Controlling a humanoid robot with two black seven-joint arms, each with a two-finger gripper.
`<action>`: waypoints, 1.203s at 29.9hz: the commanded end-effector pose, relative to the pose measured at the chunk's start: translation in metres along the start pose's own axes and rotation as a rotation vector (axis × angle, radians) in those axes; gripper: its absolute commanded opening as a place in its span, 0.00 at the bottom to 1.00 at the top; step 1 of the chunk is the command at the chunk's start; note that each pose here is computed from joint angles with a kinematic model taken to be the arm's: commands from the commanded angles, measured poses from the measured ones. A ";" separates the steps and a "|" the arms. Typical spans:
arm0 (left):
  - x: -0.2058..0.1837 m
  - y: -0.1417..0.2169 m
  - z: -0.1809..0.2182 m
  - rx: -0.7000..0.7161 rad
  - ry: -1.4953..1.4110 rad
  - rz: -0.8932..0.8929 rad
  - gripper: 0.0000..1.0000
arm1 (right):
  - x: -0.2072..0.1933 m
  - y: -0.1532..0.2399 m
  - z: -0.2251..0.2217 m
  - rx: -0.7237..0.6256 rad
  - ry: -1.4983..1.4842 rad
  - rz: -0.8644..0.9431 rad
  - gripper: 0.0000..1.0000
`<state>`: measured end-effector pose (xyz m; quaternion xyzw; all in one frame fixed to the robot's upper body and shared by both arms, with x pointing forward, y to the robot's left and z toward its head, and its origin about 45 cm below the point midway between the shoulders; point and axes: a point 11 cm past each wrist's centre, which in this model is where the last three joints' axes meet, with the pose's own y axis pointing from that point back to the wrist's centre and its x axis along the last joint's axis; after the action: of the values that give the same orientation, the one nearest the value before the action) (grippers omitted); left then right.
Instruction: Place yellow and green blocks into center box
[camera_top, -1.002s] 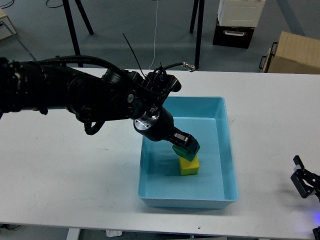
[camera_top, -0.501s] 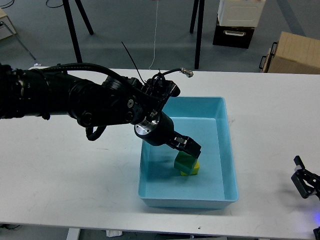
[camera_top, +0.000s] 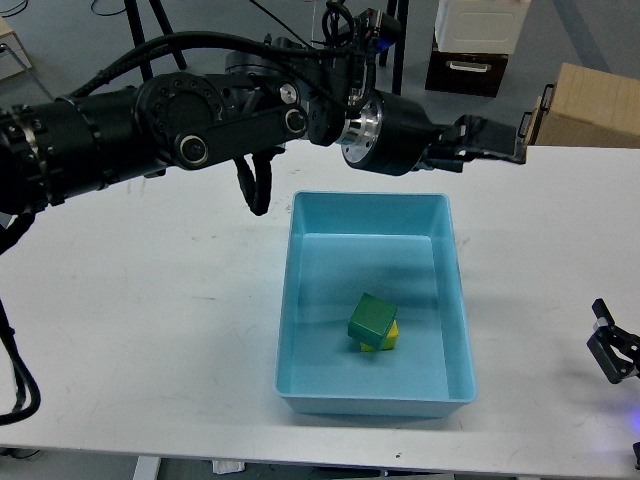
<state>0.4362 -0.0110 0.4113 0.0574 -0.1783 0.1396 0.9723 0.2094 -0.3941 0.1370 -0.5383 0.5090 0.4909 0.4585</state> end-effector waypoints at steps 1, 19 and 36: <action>0.069 0.054 0.018 -0.216 0.163 0.270 0.93 | -0.009 -0.014 -0.003 -0.003 0.014 -0.036 1.00; 0.121 0.218 -0.067 -0.663 0.610 0.811 0.93 | -0.019 -0.021 -0.012 0.019 0.025 -0.070 1.00; -0.110 0.397 -0.159 -0.763 0.814 1.159 0.93 | -0.054 -0.059 0.021 -0.110 0.119 -0.182 1.00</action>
<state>0.3212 0.3611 0.2627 -0.4138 0.1210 0.5514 0.7142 0.2579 -0.3726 0.1793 -0.6182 0.4676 0.4492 0.4443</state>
